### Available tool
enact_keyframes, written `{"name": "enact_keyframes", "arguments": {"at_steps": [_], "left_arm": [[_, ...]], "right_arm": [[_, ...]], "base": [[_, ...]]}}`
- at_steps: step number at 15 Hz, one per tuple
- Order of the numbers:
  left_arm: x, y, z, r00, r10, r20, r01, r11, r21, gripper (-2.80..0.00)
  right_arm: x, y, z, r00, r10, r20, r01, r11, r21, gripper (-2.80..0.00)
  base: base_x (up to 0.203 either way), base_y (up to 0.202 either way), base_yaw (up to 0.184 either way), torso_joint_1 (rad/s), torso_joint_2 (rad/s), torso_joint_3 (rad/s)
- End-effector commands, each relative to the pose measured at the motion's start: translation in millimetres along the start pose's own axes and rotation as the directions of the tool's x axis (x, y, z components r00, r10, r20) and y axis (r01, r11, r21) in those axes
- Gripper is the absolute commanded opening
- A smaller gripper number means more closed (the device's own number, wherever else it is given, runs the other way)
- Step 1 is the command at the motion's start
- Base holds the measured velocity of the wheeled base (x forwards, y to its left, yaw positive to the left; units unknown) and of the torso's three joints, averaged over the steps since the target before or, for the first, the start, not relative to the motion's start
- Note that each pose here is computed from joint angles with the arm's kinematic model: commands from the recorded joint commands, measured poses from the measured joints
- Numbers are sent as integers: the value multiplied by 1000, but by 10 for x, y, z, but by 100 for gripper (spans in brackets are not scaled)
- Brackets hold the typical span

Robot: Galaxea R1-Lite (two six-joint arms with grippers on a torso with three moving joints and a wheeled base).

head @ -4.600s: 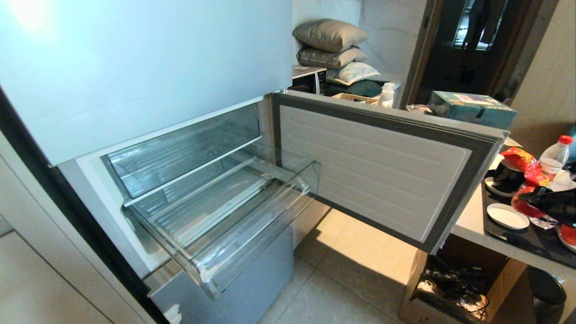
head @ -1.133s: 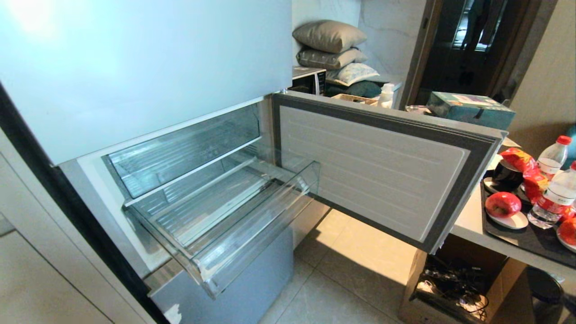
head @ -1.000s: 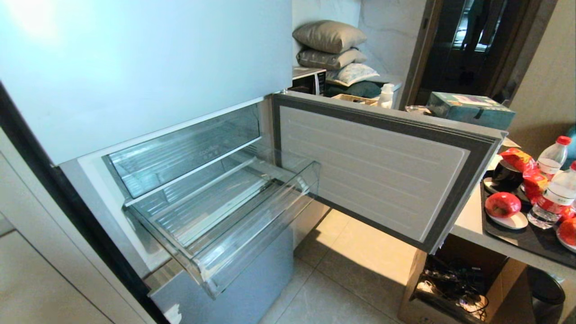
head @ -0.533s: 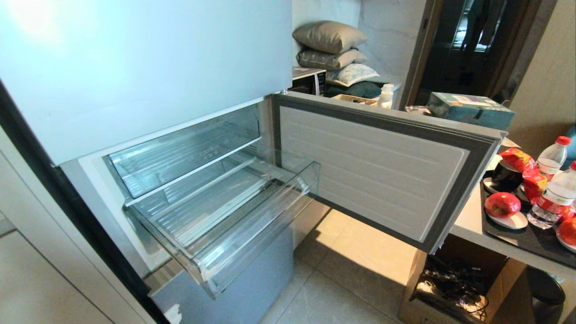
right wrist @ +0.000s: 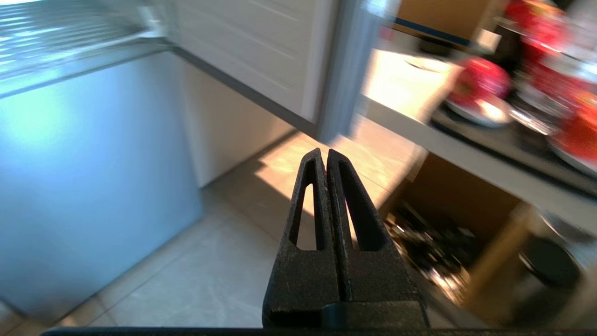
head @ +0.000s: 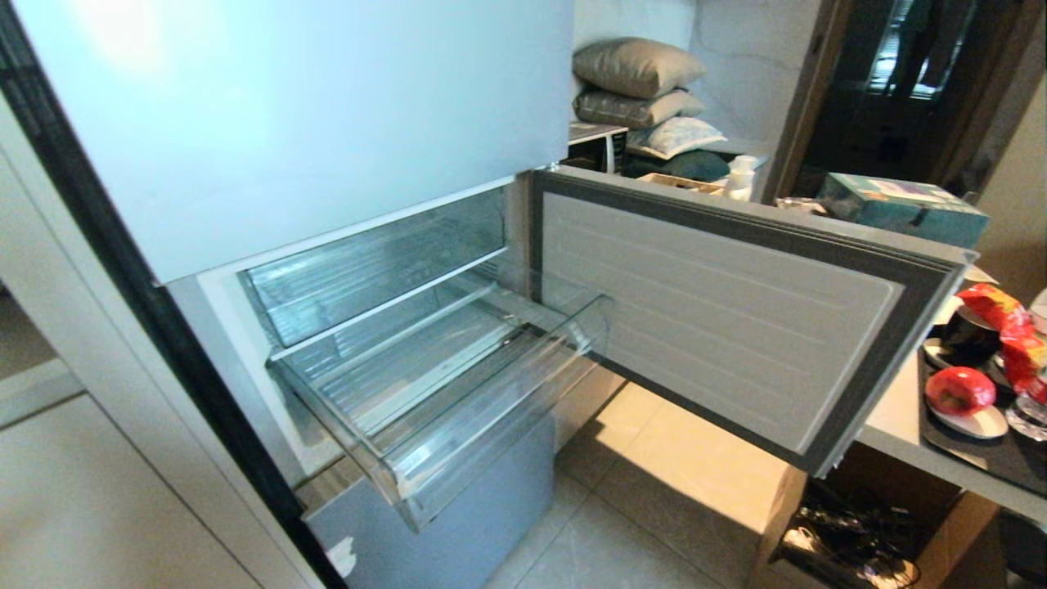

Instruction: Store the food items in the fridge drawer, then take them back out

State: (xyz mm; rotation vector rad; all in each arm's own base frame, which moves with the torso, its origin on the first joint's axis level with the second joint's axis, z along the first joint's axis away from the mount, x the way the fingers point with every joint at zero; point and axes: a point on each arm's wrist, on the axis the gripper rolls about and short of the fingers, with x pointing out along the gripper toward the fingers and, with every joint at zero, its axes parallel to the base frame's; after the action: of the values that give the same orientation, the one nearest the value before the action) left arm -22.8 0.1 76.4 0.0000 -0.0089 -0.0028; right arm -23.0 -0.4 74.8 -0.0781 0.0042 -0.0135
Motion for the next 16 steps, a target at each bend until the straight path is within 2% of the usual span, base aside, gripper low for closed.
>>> {"name": "enact_keyframes", "arguments": {"at_steps": [1,13,16], "left_arm": [[1,0,-4,1000,1,-1,-1,1000,0,-280],[1,0,-4,1000,1,-1,-1,1000,0,-280],[1,0,-4,1000,1,-1,-1,1000,0,-280]], "right_arm": [[2,0,-1,1000,2,-4,-2,1000,0,-280],[2,0,-1,1000,2,-4,-1,1000,6,-280],[2,-1,0,1000,-3,-3,3,999,50,-280]], "base": [[1,-7,177,2,2,2],[1,-7,175,2,2,1],[1,-8,176,4,7,5]]}}
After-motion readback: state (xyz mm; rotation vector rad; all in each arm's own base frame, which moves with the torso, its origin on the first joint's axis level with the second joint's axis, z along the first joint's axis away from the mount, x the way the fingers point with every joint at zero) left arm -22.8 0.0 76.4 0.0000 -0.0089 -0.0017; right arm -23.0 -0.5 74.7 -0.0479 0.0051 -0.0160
